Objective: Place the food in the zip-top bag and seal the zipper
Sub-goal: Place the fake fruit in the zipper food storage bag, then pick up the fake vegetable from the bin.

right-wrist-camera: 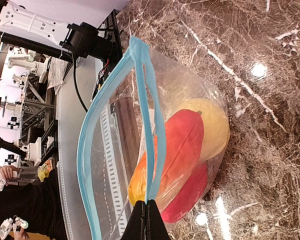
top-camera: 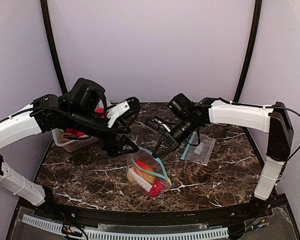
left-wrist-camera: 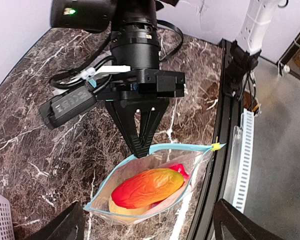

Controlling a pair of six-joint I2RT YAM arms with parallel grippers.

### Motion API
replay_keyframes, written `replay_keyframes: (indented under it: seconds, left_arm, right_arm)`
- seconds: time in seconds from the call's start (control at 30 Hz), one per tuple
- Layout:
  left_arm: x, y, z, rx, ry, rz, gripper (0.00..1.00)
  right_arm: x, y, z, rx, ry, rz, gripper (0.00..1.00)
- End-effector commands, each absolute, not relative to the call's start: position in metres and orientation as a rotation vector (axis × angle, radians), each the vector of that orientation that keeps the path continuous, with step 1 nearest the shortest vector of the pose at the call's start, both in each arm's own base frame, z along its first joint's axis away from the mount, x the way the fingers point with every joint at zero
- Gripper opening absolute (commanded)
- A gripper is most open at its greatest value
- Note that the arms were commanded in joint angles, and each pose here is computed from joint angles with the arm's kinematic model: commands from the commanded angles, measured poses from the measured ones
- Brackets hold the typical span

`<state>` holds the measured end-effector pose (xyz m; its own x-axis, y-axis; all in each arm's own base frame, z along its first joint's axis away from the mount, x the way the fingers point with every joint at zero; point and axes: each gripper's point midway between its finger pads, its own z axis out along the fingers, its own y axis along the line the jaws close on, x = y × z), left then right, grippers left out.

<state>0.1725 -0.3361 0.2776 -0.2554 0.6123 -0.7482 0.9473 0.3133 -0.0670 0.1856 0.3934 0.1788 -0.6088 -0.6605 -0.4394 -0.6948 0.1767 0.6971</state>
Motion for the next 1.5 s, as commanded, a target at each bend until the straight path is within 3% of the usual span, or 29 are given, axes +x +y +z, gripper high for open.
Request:
replay_keyframes:
  seconds: [0.0,0.33,0.9,1.47]
  left_arm:
    - [0.185,-0.325,0.298,1.029,2.037,-0.815,0.9]
    - [0.234,-0.242,0.272,0.399,2.193,-0.835,0.96]
    - [0.312,-0.162,0.234,0.147,2.32,-0.602,0.98]
    - [0.432,-0.056,0.205,-0.228,2.291,-0.178,0.85]
  right_arm:
    - [0.198,0.392,0.198,-1.258,2.357,1.383,0.0]
    - [0.205,0.377,0.204,-1.018,2.443,1.308,0.0]
    - [0.22,0.372,0.207,-0.791,2.438,1.267,0.0]
    - [0.223,0.372,0.203,-0.775,2.427,1.261,0.0]
